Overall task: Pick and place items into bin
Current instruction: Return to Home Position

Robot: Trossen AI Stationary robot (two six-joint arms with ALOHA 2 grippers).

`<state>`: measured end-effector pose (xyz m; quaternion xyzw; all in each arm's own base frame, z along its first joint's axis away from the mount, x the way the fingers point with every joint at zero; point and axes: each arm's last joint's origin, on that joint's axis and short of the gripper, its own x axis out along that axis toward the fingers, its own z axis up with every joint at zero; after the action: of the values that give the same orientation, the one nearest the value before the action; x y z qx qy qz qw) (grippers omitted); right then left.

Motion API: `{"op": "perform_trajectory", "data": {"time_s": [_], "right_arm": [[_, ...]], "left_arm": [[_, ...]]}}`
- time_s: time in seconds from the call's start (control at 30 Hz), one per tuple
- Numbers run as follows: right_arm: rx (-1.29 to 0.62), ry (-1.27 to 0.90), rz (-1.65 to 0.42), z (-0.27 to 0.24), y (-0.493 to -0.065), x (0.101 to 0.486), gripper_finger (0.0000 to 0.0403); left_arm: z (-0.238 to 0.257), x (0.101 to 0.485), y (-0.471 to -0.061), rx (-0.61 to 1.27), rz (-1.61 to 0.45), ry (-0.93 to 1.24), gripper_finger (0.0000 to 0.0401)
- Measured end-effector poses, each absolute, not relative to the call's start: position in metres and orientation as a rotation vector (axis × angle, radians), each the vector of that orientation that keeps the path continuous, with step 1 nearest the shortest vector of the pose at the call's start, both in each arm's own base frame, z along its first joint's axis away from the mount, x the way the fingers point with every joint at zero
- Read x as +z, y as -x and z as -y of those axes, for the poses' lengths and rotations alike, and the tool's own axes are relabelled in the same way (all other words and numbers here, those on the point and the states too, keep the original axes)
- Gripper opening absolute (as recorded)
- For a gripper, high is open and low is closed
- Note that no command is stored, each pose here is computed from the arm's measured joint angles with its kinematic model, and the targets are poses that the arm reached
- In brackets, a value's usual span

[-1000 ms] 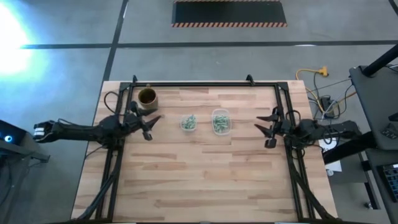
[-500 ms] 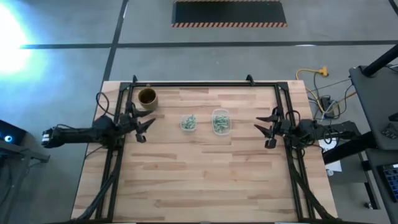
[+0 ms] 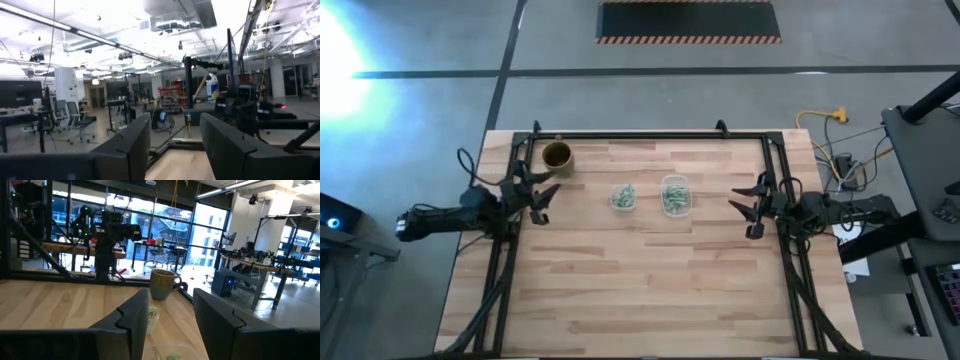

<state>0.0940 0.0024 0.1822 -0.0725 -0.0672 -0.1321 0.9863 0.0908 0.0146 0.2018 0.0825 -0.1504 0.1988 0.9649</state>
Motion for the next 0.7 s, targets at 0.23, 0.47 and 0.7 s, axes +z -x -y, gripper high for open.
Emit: {"op": "perform_trajectory", "data": {"time_s": [0.23,0.47,0.7], "right_arm": [[-0.266,0.154,0.133,-0.002,-0.094,0.182,0.0142],[-0.265,0.145,0.135,-0.002,-0.094,0.182,0.0140],[-0.265,0.149,0.134,-0.002,-0.094,0.182,0.0138]], "left_arm": [[-0.012,0.193,-0.094,0.283,0.269,-0.097,0.0155],[-0.006,0.193,-0.097,0.170,0.267,-0.101,0.0155],[-0.005,0.189,-0.100,0.158,0.221,-0.105,0.0155]]}}
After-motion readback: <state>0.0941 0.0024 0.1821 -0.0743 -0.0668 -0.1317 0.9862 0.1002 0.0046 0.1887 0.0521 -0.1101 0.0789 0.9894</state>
